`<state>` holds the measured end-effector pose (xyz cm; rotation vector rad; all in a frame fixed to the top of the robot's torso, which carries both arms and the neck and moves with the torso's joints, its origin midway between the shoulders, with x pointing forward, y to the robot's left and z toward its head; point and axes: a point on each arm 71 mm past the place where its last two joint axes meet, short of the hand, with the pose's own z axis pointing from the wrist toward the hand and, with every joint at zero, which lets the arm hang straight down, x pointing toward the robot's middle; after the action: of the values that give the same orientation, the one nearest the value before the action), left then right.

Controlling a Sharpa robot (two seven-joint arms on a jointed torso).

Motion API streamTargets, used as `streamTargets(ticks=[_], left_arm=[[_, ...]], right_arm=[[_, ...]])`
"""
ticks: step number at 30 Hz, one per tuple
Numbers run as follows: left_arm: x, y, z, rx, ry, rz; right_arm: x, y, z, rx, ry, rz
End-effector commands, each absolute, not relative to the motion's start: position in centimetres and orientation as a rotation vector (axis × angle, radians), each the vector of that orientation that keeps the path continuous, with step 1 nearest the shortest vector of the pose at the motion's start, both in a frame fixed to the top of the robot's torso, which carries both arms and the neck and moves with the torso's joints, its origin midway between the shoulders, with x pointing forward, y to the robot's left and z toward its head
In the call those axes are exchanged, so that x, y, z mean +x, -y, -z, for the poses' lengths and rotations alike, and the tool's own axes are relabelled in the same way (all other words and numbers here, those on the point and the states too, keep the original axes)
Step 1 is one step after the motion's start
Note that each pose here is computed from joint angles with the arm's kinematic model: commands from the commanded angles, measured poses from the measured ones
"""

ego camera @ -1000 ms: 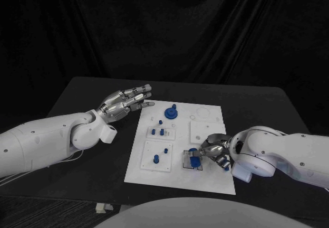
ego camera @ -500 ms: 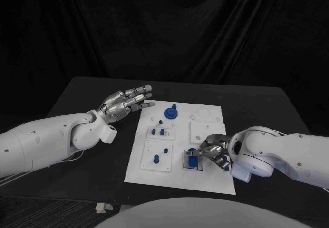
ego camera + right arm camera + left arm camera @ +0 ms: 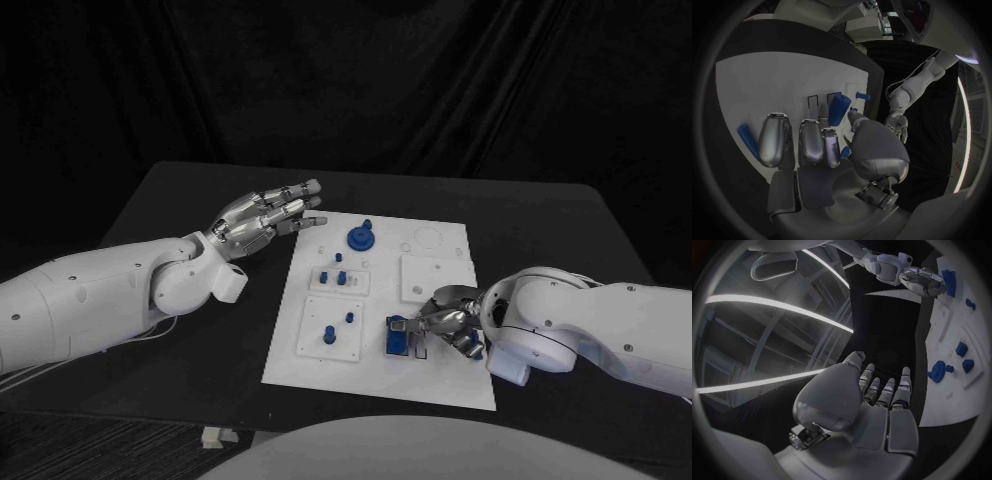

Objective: Assemble the parts on the task board

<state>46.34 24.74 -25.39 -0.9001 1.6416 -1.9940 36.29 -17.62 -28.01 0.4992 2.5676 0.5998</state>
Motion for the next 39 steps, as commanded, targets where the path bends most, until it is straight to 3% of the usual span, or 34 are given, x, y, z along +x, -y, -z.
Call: streamTargets(ticks=[1,9,20,39], left_arm=[[46.3,-24.6,25.3,-0.904,-1.633,2.019],[46.2,-24.7,25.4,-0.907,-1.637,2.017],[46.2,-24.7,25.6,-0.911,-1.642,2.016],[46.1,-24.7,25.7,-0.915,-1.647,2.021]], right_arm=[[36.1,17.7,28.1,0.485,-2.570,-0.586],[35.7,18.4,27.1,0.492,-2.491,-0.648],[35.2,18.2,25.0,0.287,-2.375,-0.703],[35.3,17.4,25.9,0.045,-2.376,-0.617]])
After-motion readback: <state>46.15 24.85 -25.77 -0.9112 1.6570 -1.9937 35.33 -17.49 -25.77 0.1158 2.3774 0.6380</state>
